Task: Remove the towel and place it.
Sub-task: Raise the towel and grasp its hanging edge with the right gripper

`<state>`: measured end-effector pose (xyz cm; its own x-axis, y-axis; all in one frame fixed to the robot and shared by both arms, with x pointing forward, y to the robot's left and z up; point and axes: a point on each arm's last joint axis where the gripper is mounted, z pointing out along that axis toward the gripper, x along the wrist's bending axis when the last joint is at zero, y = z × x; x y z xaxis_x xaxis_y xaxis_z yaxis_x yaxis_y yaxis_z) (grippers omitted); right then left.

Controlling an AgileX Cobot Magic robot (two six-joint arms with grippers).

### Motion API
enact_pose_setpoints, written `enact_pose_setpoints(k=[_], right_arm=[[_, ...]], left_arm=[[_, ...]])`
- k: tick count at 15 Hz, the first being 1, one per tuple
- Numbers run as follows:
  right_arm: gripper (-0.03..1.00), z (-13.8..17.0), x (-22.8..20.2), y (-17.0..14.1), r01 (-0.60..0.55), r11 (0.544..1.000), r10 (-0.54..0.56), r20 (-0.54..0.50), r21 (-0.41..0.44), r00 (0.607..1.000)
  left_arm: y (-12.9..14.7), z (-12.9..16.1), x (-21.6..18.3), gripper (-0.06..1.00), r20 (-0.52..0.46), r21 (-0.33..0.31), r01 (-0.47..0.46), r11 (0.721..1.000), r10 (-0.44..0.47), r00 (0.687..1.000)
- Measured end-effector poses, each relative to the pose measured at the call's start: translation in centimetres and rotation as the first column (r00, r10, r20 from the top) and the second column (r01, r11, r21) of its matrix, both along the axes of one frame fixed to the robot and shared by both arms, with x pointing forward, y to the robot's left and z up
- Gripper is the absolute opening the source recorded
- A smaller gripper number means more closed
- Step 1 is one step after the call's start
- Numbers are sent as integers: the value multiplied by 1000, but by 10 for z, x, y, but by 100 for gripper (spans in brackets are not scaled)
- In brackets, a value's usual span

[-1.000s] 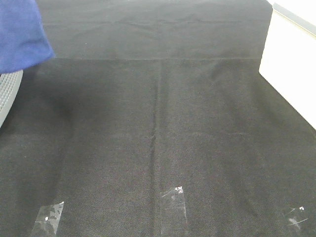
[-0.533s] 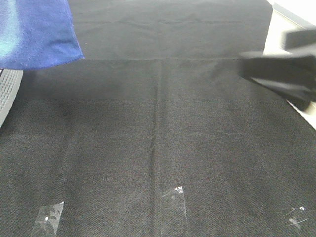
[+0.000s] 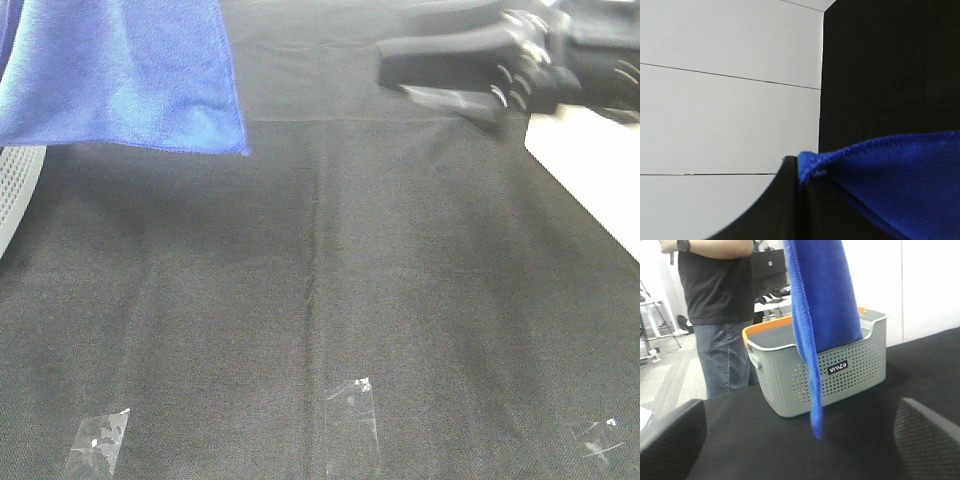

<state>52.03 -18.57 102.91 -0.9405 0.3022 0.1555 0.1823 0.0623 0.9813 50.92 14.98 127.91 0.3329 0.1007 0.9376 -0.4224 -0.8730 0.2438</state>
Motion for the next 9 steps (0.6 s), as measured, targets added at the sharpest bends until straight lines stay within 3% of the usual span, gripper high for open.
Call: enact_pose_setpoints(k=[4,9], right_arm=[[96,-13,23,49,-131,991,131,-4,-14,991],[96,-27,50,84,-154,986,155,7,-60,988]], left_arm=[[-1,0,0,0,-8,-14,7,1000,-7,1000],[-1,0,-1,0,-9,-17,8,1000,-8,1000]])
